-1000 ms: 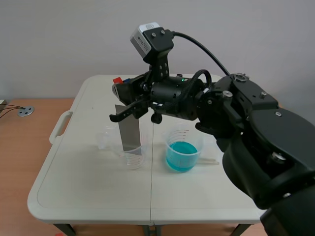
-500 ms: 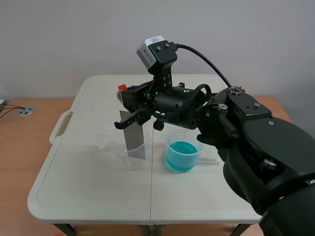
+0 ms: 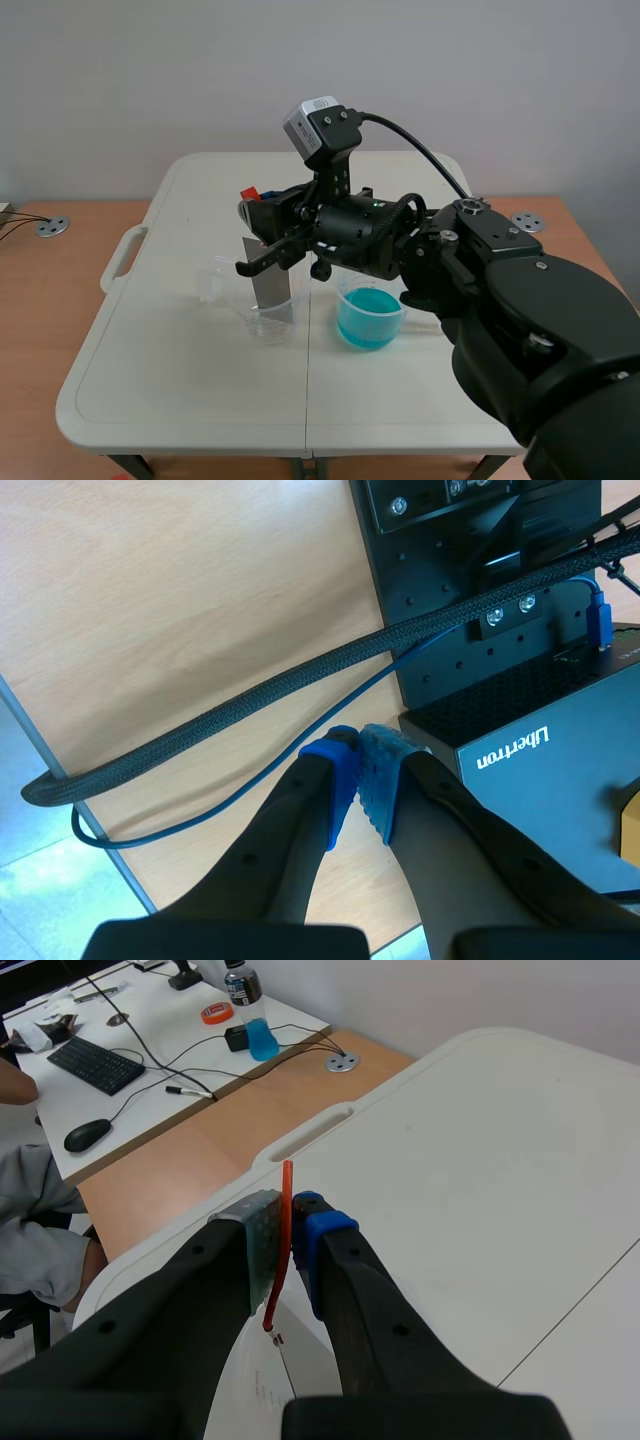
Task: Hold the metal plate by the orange handle, dip it into the blue solution, take it out and point at it, then put the plate back in the beaker on the left.
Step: 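Return to the home posture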
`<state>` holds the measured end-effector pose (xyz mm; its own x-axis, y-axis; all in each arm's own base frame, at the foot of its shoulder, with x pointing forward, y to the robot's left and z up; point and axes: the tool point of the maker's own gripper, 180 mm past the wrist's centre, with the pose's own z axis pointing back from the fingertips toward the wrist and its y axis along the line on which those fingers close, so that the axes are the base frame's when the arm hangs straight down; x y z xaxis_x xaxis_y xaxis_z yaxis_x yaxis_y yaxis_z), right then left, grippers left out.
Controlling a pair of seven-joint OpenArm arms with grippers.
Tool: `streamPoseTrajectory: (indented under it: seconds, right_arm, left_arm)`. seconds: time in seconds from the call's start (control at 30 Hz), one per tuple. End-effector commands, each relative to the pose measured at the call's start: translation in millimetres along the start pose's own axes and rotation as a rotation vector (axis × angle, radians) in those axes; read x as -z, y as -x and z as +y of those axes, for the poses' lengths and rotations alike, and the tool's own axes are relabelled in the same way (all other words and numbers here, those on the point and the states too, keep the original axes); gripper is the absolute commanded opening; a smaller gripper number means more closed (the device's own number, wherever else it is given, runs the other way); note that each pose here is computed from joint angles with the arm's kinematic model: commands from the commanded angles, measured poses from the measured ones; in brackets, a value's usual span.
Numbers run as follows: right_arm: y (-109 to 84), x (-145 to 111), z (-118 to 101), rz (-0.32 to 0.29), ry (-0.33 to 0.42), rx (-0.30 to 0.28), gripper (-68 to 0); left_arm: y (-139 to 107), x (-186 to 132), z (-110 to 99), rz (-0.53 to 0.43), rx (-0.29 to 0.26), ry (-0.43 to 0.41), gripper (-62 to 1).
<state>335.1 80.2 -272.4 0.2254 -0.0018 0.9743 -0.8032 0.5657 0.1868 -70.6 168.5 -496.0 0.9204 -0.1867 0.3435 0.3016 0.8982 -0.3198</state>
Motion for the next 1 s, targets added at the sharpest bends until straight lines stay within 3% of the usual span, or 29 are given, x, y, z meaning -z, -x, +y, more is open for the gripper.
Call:
streamPoseTrajectory:
  seconds: [0.0, 0.2, 0.33, 0.53, 0.6, 0.73, 0.77, 0.97]
  right_arm:
    - [-15.7, 1.9, -0.3, -0.043, -0.007, -0.016, -66.2]
    - [-17.7, 1.7, -2.1, -0.046, -0.005, -0.023, -64.8]
    - [-20.3, -0.7, -5.9, -0.055, 0.0, -0.034, -54.2]
    - [-28.6, -8.8, -23.8, -0.073, 0.038, -0.058, -45.6]
    - [-32.3, -12.2, -31.1, -0.081, 0.054, -0.065, -42.3]
    - [-37.4, -17.6, -41.6, -0.093, 0.081, -0.072, -34.8]
    - [-38.0, -19.3, -44.4, -0.095, 0.089, -0.071, -32.9]
    - [-38.6, -24.1, -51.4, -0.096, 0.107, -0.075, -23.6]
  left_arm:
    - [-3.2, -1.0, 0.2, -0.012, 0.0, 0.005, -58.2]
    - [-3.1, -1.0, 0.3, -0.011, 0.0, 0.005, -58.2]
    - [-3.1, -1.0, 0.2, -0.011, 0.0, 0.005, -58.2]
    - [-3.1, -1.1, 0.4, -0.011, 0.0, 0.005, -57.2]
    - [-4.1, -0.6, 0.8, -0.013, 0.001, 0.004, -47.3]
    - [-5.1, -0.1, 1.4, -0.015, 0.002, 0.003, -5.0]
    - [-5.8, -0.1, 1.4, -0.02, -0.006, 0.002, 1.4]
    - [-8.5, 3.0, -2.0, -0.03, -0.014, 0.006, 1.4]
